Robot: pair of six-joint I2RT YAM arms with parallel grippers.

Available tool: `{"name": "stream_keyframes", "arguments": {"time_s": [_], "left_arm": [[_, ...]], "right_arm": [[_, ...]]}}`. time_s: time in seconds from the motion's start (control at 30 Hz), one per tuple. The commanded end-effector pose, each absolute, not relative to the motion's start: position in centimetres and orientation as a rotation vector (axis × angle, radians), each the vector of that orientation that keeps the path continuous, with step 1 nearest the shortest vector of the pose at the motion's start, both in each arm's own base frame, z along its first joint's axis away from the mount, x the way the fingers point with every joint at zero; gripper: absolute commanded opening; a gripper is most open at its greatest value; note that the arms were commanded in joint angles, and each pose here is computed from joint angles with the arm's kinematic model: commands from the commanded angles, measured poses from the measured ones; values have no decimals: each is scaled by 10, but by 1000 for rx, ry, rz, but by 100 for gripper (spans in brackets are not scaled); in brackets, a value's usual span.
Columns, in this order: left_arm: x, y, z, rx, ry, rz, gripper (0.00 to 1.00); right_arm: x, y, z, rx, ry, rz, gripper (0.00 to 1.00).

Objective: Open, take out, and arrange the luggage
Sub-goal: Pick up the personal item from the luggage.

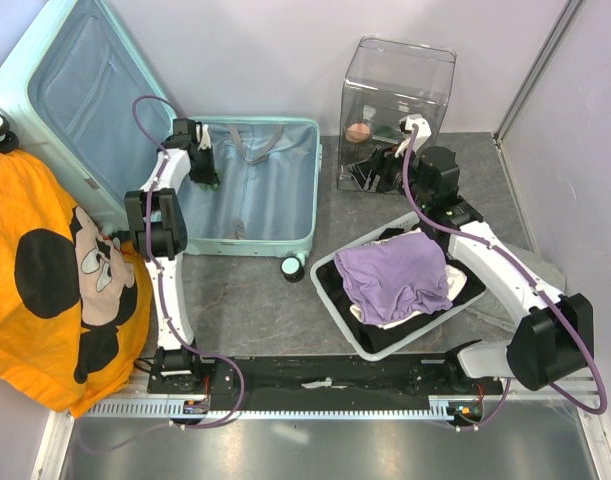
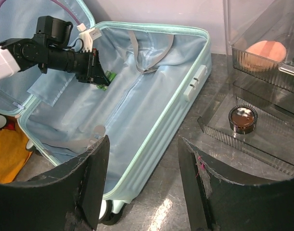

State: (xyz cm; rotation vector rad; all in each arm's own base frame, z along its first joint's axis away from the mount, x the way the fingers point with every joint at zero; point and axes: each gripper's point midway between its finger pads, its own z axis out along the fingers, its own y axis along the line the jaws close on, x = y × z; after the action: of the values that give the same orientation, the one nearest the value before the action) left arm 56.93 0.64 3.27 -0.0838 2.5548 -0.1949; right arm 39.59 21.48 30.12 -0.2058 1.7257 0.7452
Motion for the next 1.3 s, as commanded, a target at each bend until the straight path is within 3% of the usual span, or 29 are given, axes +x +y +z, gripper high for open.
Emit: {"name": "stream_keyframes", "arguments": {"time_s": [0.0, 0.27, 0.4, 0.67, 0.93, 1.27], "left_arm": [[586, -20, 83, 8, 2429, -265, 6], [575, -38, 210, 109, 2149, -281, 2], [533, -76, 285, 170, 1990, -402, 1], [439, -129, 306, 235, 1878, -784, 1], [364, -184, 280, 351, 1822, -1198, 2], [339, -207, 282, 327, 1732, -1565, 2]], "right_arm": [[389, 205, 322, -180, 1681, 712, 66], [392, 209, 329, -163, 1641, 751, 66], [391, 226, 340, -174, 1587, 875, 66], [394, 263, 362, -200, 1473, 1161, 66], [397, 311, 337, -203, 1505, 1363, 70], [382, 364, 309, -293, 1577, 1456, 70]]}}
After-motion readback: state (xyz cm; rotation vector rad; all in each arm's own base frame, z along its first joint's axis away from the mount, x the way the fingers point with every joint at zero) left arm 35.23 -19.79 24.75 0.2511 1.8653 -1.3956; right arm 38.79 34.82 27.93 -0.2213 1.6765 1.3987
